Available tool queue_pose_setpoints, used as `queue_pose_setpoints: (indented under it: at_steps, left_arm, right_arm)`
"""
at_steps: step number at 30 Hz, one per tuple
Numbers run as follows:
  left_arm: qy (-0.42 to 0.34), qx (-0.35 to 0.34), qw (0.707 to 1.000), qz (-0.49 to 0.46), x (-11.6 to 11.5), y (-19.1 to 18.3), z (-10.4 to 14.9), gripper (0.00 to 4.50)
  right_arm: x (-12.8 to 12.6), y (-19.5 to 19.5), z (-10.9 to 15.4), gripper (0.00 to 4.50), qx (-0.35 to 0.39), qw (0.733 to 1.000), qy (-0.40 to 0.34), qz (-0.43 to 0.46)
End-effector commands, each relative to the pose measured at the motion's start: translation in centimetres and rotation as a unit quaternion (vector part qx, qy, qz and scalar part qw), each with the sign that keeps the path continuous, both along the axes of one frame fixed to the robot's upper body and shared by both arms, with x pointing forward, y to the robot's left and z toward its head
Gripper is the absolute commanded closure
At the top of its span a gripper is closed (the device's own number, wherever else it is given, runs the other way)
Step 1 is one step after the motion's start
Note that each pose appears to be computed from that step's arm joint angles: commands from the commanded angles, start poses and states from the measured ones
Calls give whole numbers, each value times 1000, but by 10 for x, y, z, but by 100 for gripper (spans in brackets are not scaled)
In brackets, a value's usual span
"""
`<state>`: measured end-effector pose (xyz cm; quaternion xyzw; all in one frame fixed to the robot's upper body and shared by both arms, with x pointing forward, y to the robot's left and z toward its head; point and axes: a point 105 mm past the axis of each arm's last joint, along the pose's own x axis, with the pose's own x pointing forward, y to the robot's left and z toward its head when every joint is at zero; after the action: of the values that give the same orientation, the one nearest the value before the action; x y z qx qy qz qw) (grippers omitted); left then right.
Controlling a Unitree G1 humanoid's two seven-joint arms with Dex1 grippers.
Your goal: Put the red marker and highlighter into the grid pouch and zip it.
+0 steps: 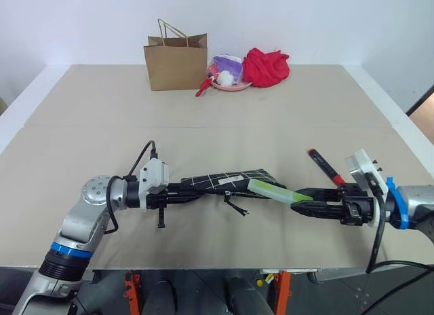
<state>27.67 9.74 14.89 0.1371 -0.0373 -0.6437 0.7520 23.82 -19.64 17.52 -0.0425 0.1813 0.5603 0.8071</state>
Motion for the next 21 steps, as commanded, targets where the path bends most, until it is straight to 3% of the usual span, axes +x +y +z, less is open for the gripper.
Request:
queue_pose_setpoints:
  at_steps: [1,21]
  left_arm:
    - [-19,-4,1000,-2,-1,1,7,450]
    - [-21,-10,1000,-8,-4,-6,7,450]
  right_arm:
    - [-3,-5,7,334,-1,1000,-13,7]
    - [3,-5,1,334,-19,1000,-11,8]
